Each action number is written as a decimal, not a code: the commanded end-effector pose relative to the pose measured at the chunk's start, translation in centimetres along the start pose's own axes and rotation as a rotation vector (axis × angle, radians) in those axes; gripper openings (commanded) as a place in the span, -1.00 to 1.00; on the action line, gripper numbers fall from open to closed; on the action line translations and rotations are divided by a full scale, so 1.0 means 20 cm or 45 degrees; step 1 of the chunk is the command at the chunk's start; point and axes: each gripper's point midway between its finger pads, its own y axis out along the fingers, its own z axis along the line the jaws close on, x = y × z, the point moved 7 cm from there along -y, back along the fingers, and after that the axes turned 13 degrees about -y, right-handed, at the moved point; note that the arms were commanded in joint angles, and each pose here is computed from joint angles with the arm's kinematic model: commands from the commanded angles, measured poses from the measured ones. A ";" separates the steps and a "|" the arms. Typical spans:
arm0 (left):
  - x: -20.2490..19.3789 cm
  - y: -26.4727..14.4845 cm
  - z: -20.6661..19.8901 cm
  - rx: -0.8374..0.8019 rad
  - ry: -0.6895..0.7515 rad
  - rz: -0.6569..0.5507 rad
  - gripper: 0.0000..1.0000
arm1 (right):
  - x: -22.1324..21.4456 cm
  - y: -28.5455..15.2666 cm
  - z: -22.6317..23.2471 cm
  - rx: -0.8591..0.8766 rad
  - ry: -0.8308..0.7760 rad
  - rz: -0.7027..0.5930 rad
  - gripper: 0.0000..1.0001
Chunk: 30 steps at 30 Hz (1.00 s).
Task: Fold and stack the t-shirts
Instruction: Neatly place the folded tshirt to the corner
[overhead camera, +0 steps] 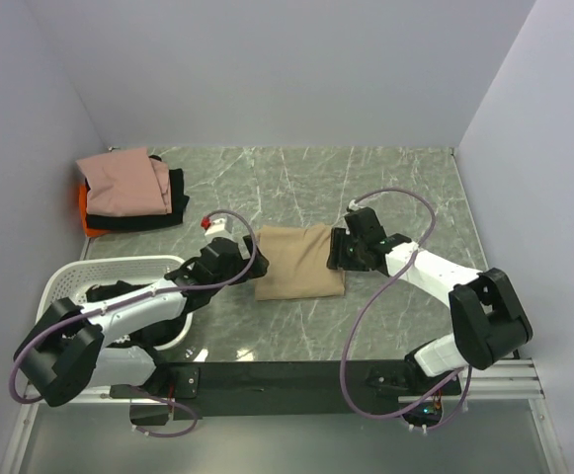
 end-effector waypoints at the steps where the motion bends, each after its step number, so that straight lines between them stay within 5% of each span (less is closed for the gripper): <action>1: 0.02 -0.01 0.04 -0.049 -0.046 0.040 0.99 | 0.02 0.02 0.03 0.021 0.004 -0.040 0.26; 12: -0.06 0.07 0.09 -0.278 -0.125 0.229 0.99 | -0.03 0.04 0.01 -0.008 0.003 -0.003 0.26; 30: -0.20 0.29 0.15 -0.271 -0.208 0.368 0.99 | -0.04 0.04 0.02 -0.005 -0.006 0.003 0.26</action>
